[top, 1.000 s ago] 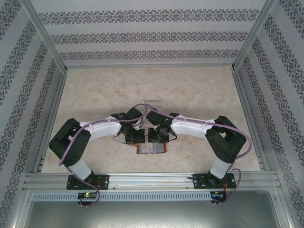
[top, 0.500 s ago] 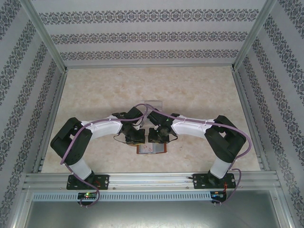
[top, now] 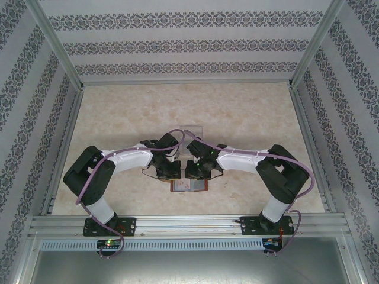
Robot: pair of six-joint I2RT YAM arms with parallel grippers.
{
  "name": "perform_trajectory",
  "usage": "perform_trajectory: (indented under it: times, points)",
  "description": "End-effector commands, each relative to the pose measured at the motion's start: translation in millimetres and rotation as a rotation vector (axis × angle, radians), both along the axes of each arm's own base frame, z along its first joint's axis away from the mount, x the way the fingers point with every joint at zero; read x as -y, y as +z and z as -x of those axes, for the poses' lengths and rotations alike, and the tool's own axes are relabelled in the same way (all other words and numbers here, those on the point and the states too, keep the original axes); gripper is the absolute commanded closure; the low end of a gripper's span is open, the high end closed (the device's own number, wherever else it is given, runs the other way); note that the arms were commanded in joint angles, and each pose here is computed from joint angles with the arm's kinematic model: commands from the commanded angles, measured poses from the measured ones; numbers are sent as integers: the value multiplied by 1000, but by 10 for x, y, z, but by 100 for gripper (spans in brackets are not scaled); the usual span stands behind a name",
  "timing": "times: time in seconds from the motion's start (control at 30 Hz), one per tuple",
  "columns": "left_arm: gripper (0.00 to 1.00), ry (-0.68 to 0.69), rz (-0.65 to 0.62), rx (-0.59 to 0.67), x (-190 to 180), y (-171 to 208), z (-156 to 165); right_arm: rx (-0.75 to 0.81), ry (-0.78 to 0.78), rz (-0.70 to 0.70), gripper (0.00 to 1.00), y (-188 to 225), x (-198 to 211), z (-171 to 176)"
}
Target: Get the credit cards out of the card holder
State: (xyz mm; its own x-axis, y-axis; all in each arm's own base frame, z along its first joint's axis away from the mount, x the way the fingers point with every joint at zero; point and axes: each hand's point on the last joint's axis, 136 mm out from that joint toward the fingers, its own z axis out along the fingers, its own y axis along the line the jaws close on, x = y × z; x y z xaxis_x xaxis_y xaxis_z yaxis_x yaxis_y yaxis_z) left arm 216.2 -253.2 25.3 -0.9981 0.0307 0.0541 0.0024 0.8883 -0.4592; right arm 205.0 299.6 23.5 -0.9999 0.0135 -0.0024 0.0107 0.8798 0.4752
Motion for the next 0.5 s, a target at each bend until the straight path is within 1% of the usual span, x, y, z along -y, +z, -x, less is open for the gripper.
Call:
perform_trajectory:
  times: [0.0,0.47]
  points:
    - [94,-13,-145,-50,-238,-258,162,12,-15,-59,82,111,-46,-8]
    - [94,-11,-142,-46,-231,-245,157,11,-19,-93,90,104,-48,7]
